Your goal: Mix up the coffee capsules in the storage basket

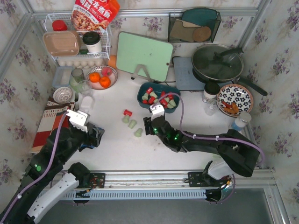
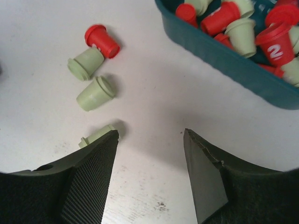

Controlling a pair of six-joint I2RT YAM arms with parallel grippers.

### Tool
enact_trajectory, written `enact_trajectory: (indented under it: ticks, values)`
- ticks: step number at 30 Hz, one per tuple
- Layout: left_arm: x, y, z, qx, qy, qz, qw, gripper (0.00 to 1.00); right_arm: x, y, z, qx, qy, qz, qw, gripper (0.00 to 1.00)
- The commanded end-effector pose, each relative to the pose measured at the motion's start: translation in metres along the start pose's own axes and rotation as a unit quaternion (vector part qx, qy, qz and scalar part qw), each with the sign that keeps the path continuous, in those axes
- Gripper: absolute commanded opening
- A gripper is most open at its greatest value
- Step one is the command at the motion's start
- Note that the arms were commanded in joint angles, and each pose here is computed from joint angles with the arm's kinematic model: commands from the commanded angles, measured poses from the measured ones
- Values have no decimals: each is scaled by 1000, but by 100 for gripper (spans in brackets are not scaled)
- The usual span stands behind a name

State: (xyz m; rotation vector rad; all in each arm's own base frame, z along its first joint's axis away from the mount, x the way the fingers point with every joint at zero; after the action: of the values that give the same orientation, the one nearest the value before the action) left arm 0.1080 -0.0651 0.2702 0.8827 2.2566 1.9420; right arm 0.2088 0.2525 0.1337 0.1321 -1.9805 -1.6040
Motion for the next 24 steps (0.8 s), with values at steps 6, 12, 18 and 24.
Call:
enact_trajectory:
  ticks: [6, 12, 18, 24]
  values:
    - [11, 3, 4, 2, -5, -51, 999, 84, -17, -17, 35, -75, 25, 58, 995, 65]
    - [15, 3, 5, 4, -7, -64, 998, 85, -28, -18, 54, -163, -4, 65, 984, 65]
    - [19, 4, 5, 7, -12, -73, 997, 85, -39, -29, 64, -224, -77, 109, 965, 61]
    - [23, 3, 5, 9, -18, -83, 996, 86, -44, -35, 71, -230, -172, 176, 942, 58]
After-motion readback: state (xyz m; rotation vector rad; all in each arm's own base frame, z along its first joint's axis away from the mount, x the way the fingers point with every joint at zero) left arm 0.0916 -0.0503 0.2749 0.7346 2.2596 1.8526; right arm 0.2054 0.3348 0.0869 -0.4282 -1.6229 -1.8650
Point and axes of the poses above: each gripper's point midway between its finger pads, its own x axis back along the fingers, its own z axis along the line the jaws close on, y = z × x, the point moved 8 cm from there along x, back along the fingers, and after that the axes turned 14 degrees about x, right-handed, at the moved point
